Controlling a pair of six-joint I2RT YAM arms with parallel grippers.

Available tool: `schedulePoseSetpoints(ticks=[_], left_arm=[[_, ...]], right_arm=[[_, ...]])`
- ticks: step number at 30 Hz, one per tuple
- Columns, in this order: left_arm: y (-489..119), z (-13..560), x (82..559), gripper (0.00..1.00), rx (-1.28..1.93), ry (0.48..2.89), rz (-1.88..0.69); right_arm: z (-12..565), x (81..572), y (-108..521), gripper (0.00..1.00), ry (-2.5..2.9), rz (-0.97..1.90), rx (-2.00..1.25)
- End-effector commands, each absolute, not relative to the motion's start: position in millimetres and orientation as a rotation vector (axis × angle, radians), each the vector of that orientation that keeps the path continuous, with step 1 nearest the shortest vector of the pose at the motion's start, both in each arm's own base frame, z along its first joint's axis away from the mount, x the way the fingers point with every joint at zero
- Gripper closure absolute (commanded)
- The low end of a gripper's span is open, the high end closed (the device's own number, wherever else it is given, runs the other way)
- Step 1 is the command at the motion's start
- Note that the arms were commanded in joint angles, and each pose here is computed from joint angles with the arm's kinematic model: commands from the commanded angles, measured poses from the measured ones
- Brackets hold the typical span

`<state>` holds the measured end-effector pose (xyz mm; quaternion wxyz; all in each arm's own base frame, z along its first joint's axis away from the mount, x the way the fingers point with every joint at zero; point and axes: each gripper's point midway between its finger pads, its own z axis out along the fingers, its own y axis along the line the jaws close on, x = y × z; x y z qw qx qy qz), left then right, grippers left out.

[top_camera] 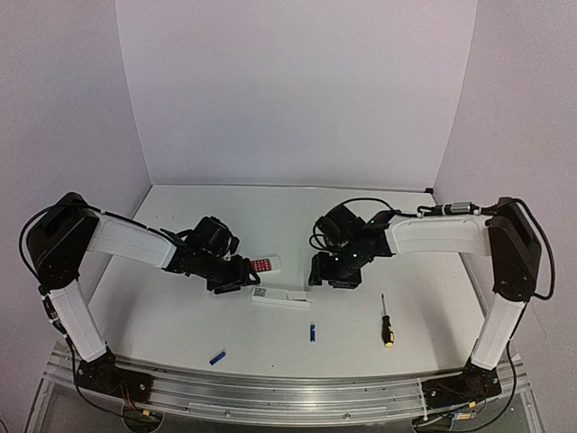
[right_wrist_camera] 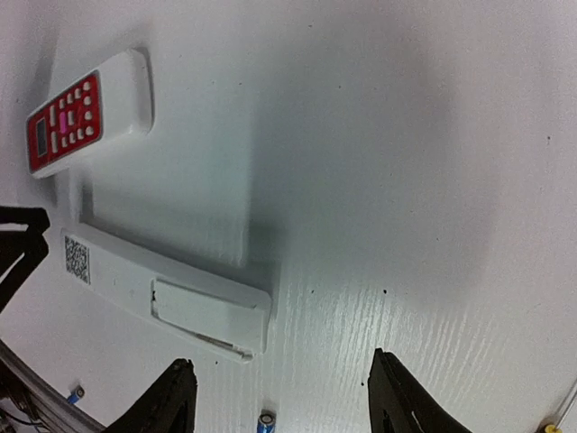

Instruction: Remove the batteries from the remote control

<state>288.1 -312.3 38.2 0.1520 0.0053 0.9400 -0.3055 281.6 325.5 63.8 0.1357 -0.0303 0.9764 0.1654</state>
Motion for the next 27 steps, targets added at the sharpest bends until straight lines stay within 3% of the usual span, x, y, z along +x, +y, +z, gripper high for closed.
schedulePoseSetpoints(ticks=[1, 27], left_arm=[[-321, 38, 293, 0.38, 0.061, 2.679, -0.818], [-326, 21, 289, 0.43, 0.049, 2.718, -0.774]], right_arm=[[53, 287, 343, 0.44, 2.846, 0.574, 0.08], [17, 284, 361, 0.58, 2.927, 0.675, 0.199]])
